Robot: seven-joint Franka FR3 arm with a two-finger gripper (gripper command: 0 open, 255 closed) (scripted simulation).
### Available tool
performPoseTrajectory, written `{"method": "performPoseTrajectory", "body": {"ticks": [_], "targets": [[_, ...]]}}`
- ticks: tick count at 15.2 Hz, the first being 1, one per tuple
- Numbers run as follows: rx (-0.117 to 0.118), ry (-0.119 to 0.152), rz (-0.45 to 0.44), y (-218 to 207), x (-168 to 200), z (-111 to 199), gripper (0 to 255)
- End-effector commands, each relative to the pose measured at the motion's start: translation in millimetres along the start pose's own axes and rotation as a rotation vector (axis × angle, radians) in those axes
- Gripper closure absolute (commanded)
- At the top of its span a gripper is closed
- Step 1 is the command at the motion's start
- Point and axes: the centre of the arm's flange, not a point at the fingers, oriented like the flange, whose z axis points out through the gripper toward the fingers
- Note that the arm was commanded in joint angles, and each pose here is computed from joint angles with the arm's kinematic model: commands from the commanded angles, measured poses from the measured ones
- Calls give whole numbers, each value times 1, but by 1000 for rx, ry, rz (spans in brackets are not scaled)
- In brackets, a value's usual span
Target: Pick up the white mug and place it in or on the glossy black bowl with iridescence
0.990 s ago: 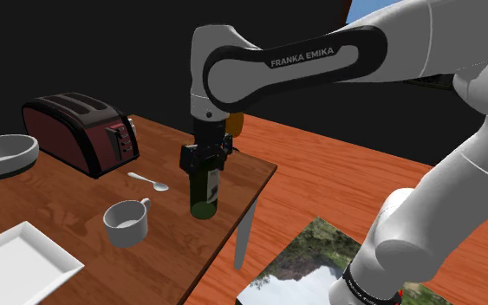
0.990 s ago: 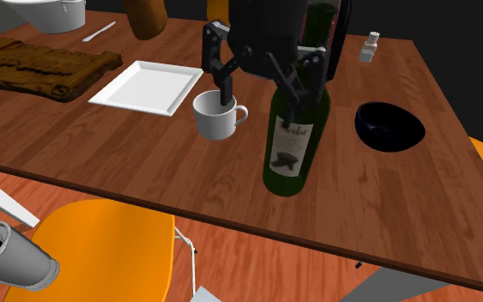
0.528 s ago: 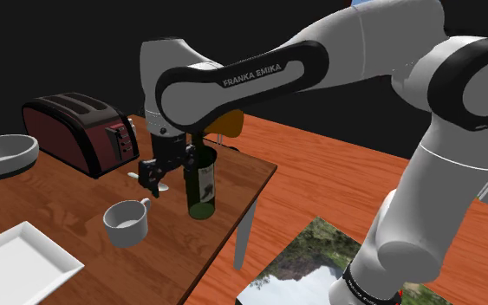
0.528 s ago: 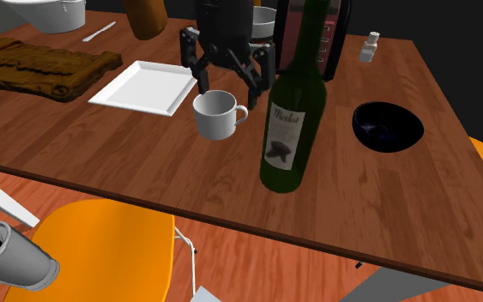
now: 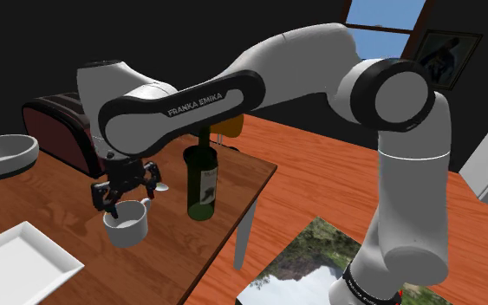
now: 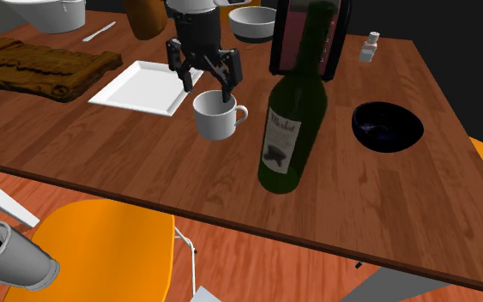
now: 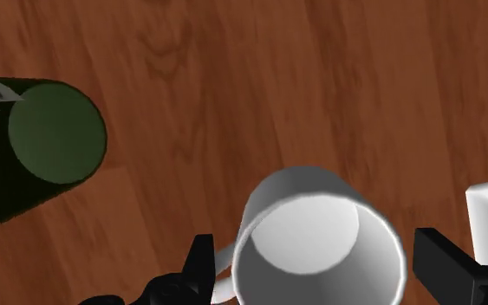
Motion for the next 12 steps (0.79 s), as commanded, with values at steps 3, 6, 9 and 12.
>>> {"method": "performPoseTrajectory", "body": {"ticks": [3,6,9,12], "targets": [[-16,2,-10,-42,25,24,0],[-24,2,-15,-64,39,35,0],[-24,2,-15,-64,39,51,0],[-24,2,-15,-64,39,67,0]]}}
